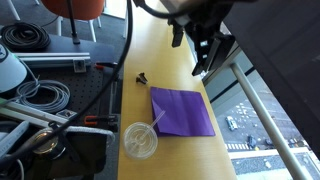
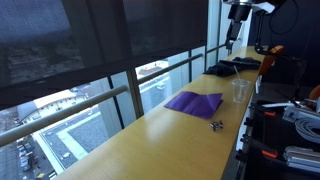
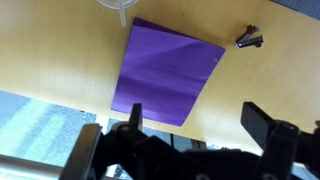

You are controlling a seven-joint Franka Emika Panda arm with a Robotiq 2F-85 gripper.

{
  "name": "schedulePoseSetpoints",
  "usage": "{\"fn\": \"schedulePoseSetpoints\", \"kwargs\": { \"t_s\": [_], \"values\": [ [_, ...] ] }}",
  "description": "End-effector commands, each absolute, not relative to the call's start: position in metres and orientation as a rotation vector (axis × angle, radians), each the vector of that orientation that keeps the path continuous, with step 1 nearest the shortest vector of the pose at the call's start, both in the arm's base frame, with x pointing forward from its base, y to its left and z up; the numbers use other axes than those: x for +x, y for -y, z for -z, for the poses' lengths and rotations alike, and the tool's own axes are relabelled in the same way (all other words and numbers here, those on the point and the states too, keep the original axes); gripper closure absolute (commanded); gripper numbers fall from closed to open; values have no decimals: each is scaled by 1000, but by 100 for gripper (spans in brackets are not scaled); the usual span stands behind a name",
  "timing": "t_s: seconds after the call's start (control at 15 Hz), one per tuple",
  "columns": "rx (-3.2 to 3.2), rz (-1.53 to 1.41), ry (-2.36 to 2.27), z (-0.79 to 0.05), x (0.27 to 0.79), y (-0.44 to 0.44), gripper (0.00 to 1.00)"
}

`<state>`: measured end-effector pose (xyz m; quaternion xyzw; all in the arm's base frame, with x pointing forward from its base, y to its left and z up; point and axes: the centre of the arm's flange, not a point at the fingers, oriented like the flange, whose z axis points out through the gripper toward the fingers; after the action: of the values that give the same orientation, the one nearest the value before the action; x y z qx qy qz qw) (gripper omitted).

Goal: Open the file

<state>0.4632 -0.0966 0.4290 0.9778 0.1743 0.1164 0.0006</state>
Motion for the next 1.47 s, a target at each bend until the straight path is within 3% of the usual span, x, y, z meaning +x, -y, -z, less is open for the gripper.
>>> {"fn": "schedulePoseSetpoints", "kwargs": {
  "t_s": [0.0, 0.53, 1.07, 1.4],
  "values": [
    [3108, -345, -495, -396, 532, 117, 0],
    [3204, -92, -298, -293, 594, 175, 0],
    [3365, 287, -117, -241, 589, 226, 0],
    [3461, 174, -135, -222, 594, 236, 0]
  ]
}}
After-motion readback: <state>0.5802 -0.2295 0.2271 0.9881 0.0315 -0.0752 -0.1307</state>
